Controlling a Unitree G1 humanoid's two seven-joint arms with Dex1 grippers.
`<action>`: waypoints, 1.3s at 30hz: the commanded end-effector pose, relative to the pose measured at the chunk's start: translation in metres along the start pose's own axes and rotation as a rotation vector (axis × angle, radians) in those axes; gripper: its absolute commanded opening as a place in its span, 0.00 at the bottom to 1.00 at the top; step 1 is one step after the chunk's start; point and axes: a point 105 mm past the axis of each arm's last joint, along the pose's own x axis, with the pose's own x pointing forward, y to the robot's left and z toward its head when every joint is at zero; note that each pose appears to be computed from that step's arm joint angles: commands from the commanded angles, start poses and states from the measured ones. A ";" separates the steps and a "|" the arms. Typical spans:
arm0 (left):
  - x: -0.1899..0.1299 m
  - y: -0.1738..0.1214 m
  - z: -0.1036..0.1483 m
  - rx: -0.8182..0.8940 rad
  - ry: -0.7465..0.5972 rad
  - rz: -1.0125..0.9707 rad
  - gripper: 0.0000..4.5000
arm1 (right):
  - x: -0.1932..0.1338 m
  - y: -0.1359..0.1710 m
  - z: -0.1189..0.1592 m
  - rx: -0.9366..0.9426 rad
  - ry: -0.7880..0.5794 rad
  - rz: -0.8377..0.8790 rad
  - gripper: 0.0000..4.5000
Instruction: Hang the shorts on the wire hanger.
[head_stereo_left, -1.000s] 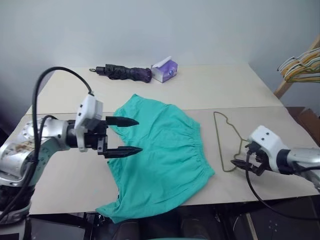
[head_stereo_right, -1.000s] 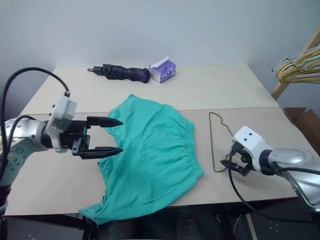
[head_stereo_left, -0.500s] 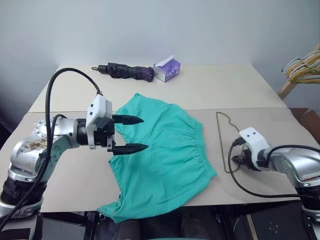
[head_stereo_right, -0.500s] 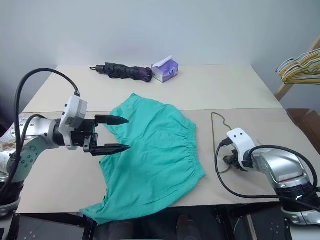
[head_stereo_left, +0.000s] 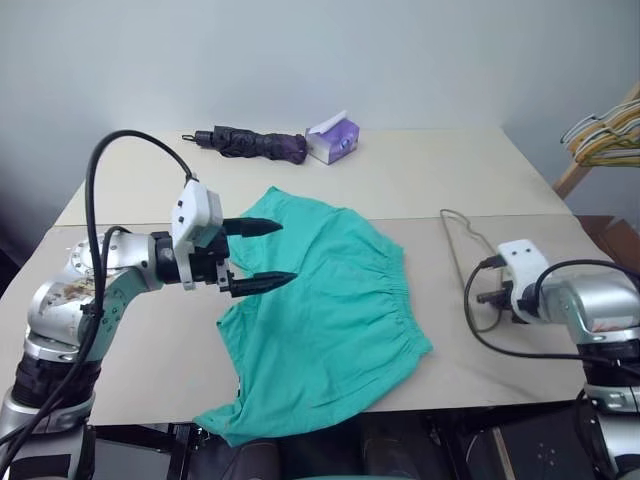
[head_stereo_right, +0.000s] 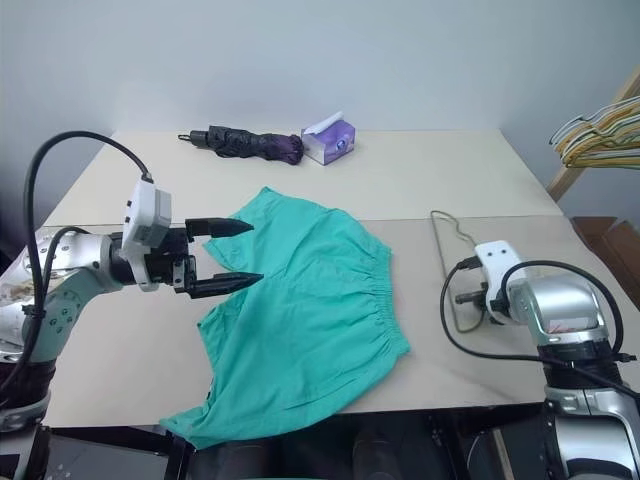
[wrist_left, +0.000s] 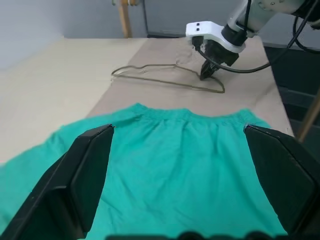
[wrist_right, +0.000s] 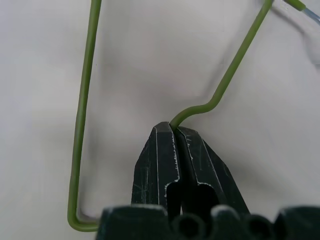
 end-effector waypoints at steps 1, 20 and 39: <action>-0.004 0.015 0.016 0.040 -0.045 0.094 1.00 | -0.021 -0.022 0.052 -0.075 -0.285 -0.146 0.00; 0.011 0.044 0.034 -0.067 -0.061 0.078 1.00 | -0.098 0.065 0.100 -1.542 -1.243 -0.161 0.00; 0.073 0.023 -0.033 -0.085 0.376 -0.165 1.00 | -0.109 0.080 0.109 -1.711 -1.357 -0.228 0.00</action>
